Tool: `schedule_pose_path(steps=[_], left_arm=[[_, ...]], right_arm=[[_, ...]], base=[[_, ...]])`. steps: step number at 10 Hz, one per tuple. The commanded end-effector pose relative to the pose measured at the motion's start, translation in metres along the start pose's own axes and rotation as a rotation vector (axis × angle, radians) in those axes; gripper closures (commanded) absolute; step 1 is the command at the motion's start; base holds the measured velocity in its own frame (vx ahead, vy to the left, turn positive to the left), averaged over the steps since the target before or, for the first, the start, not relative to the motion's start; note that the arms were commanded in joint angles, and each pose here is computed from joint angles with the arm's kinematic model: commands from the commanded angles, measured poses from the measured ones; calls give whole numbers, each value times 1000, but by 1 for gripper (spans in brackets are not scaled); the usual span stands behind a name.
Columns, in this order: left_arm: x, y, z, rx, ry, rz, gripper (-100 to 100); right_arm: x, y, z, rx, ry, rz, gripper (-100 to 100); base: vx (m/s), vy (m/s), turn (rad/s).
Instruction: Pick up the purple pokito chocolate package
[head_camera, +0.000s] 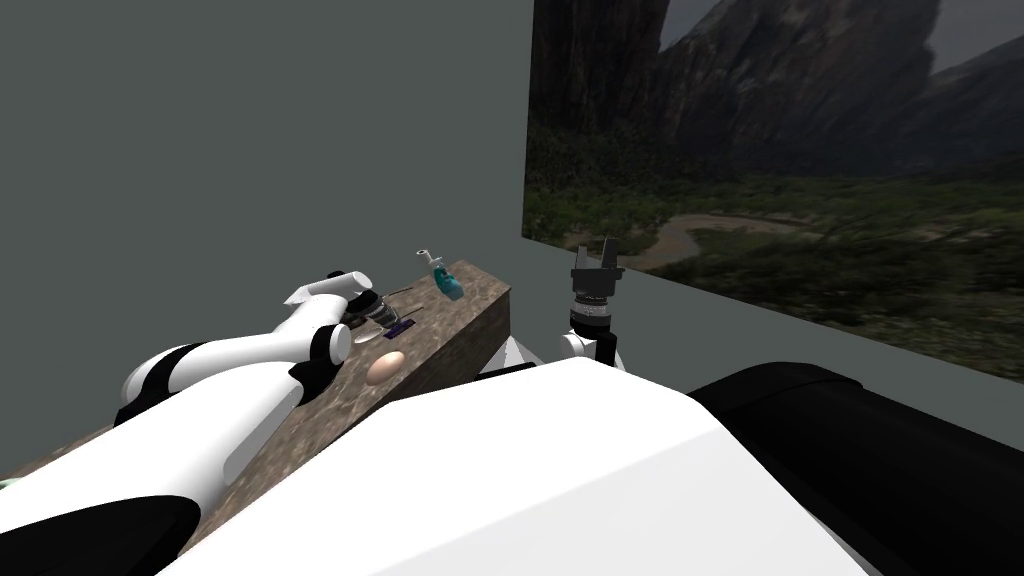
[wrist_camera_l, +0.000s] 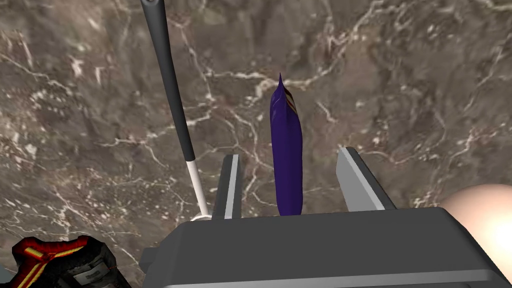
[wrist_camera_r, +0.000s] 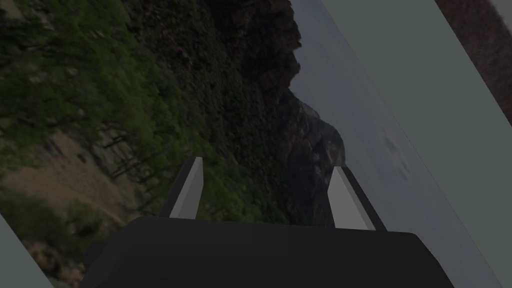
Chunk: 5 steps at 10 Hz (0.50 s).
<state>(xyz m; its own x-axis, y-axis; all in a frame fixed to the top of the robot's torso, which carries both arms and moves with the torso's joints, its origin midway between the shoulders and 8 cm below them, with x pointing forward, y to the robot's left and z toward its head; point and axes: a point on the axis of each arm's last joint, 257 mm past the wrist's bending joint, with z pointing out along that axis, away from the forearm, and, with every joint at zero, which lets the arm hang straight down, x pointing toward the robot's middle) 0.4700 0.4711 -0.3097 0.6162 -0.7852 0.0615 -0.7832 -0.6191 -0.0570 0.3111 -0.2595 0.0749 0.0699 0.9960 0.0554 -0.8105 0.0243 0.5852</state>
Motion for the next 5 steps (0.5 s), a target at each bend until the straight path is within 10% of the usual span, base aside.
schedule_pose_path(steps=[1,4,5], left_arm=[[0,0,0,0,0,0,100],[0,0,0,0,0,0,100],[0,0,0,0,0,0,0]], right_arm=[[0,0,0,0,0,0,0],[0,0,0,0,0,0,0],[0,0,0,0,0,0,0]], base=[[0,0,0],[0,0,0],[0,0,0]])
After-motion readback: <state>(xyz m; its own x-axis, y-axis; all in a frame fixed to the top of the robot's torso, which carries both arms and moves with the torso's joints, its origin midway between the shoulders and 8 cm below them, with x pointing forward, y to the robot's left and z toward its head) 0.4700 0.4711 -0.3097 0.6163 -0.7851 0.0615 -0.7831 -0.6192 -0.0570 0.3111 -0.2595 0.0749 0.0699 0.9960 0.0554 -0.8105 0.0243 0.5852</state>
